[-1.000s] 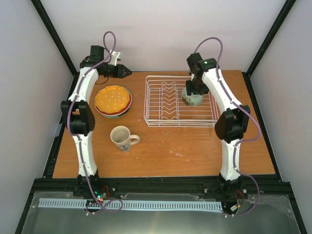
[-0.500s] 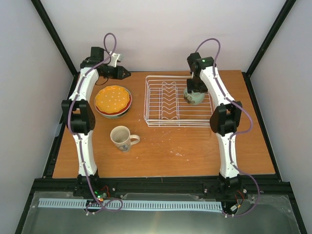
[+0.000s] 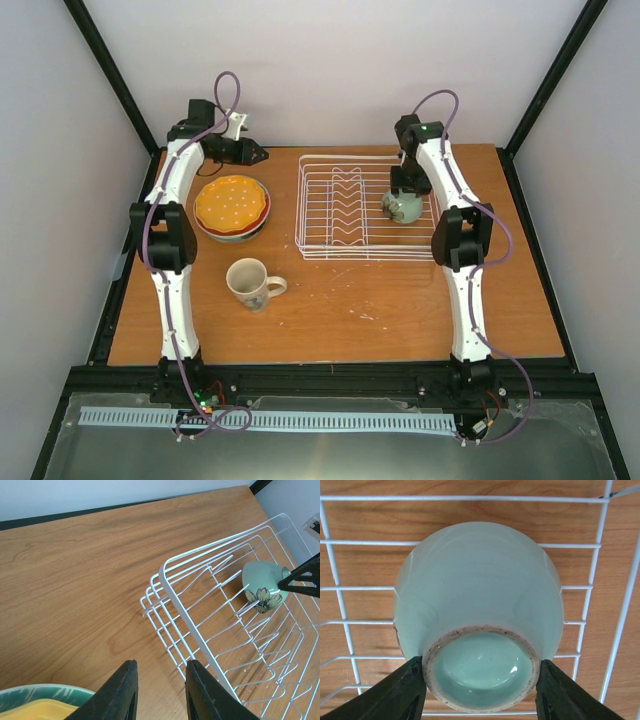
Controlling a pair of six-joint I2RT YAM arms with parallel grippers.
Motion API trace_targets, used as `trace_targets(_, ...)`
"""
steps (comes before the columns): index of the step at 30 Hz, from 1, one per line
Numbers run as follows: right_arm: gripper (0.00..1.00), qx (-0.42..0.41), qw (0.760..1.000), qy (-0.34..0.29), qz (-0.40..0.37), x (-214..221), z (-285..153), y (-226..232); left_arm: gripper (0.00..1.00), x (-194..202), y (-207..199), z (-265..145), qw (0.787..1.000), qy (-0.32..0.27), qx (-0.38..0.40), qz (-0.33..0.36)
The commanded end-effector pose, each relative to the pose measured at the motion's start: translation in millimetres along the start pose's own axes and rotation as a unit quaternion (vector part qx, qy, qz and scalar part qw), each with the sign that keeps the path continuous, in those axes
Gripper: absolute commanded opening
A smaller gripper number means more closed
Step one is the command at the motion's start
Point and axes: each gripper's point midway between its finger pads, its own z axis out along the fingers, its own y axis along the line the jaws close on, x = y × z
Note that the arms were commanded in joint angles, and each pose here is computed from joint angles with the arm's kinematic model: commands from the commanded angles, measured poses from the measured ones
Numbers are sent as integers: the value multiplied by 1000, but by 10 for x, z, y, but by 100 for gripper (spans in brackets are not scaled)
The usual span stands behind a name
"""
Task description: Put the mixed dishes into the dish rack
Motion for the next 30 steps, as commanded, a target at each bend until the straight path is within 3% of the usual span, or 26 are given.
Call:
trace_targets(1, 3, -9, 1000, -26, 3, -168, -16, 2, 28, -76, 34, -24, 1000, -6, -7, 14)
trace_targets(16, 4, -20, 999, -36, 5, -297, 173, 59, 30, -121, 4, -87, 1000, -12, -14, 17)
trace_targets(19, 10, -15, 999, -37, 6, -299, 191, 44, 31, -117, -4, -102, 1000, -11, -14, 15)
trace_targets(22, 29, -14, 999, -42, 8, -315, 180, 35, 31, -114, -28, -129, 1000, -12, -15, 17)
trace_targets(26, 44, -13, 999, -48, 10, -326, 151, 31, 32, -130, -57, -184, 999, -16, -22, 21)
trace_targets(30, 49, -16, 999, -49, 10, -316, 152, 36, 34, -172, -112, -245, 999, -22, -23, 25)
